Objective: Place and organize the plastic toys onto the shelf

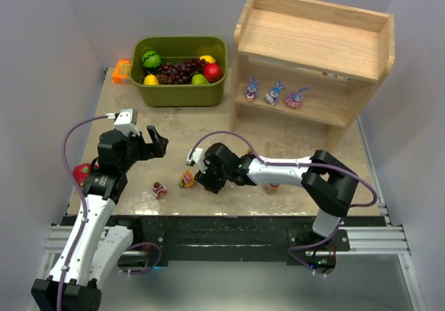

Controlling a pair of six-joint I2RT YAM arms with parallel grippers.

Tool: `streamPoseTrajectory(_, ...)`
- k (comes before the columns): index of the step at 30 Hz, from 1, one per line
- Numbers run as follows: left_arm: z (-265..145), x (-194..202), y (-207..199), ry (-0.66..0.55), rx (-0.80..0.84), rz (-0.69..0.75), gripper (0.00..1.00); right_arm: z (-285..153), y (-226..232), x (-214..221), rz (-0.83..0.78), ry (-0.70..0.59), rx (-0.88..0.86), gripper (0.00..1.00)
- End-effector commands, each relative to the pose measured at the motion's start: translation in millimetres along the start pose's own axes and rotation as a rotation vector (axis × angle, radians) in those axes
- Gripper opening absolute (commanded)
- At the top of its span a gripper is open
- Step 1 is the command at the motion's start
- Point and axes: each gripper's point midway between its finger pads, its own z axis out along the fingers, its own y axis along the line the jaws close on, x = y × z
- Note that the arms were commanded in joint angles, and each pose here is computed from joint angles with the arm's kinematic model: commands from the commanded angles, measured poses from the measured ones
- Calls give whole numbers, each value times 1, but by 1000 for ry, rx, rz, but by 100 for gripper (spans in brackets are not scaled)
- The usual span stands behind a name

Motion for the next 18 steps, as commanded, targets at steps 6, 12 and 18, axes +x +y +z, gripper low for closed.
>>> streamPoseTrajectory(6, -1, -4, -4, -23, 24, 22, 99, -1, -80, 19, 626, -63, 624, 14)
streamPoseTrajectory(12, -1, -3, -3, -21, 20, 22, 99, -3, -93, -6, 695, -137, 682, 46)
streamPoseTrajectory(18, -2, -3, -4, -24, 23, 22, 100, -17, -95, -16, 646, -152, 683, 68)
